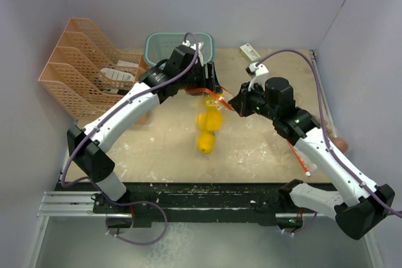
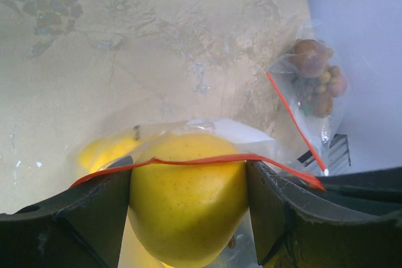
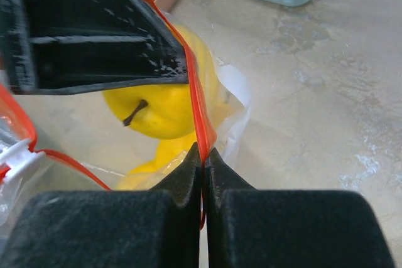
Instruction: Open the zip-top bag and remove the fake food
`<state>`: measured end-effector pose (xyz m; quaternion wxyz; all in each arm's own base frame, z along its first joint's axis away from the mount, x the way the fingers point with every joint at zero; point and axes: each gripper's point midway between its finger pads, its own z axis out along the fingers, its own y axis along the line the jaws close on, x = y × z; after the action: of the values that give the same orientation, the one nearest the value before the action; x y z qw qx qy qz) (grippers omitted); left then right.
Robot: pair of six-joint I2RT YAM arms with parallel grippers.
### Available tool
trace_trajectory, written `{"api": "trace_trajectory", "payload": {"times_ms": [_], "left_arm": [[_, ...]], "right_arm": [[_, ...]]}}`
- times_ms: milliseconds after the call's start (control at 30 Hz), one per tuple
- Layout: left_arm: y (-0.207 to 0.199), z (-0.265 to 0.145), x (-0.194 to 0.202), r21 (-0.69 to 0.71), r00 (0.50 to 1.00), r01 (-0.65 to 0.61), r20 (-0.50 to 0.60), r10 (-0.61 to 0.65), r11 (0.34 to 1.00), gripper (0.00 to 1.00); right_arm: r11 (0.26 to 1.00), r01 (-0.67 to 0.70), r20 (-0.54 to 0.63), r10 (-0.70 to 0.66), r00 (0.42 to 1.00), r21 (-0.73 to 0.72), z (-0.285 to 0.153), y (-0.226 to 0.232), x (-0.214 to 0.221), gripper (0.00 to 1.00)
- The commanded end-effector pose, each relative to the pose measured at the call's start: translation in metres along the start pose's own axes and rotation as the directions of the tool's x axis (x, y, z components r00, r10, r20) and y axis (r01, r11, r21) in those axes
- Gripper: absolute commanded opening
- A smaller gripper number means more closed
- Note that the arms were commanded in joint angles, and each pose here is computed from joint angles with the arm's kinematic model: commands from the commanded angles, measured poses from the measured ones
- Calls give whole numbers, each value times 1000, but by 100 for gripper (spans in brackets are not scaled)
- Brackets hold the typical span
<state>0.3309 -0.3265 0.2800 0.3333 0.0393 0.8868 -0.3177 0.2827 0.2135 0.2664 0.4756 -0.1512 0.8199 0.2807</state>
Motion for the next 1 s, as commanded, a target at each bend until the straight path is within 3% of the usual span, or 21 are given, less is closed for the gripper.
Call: {"api": "trace_trajectory", "payload": {"times_ms": [0,300,500,633,967], "left_arm": [[37,2,-36,-151,990,-45,124,64,987,51],[28,-8,-22,-30,978,-129,159,132,991,53],[-5,-27,-48,59,969,-132,220,116,989,53],[-20,-43,-79,81,953,-136,283,108,987,54],[95,-27,-178,-32,939,102,333,-86,994,53]], "right_arm": [[1000,3,46,-2,999,-11,-18,8,-18,0],[997,-50,65,46,997,58,-14,-4,-20,0],[995,-60,-75,66,995,75,10,-13,15,0],[995,-66,-94,73,993,81,16,-17,25,0],[994,-55,-133,67,989,96,23,-22,34,0]]}}
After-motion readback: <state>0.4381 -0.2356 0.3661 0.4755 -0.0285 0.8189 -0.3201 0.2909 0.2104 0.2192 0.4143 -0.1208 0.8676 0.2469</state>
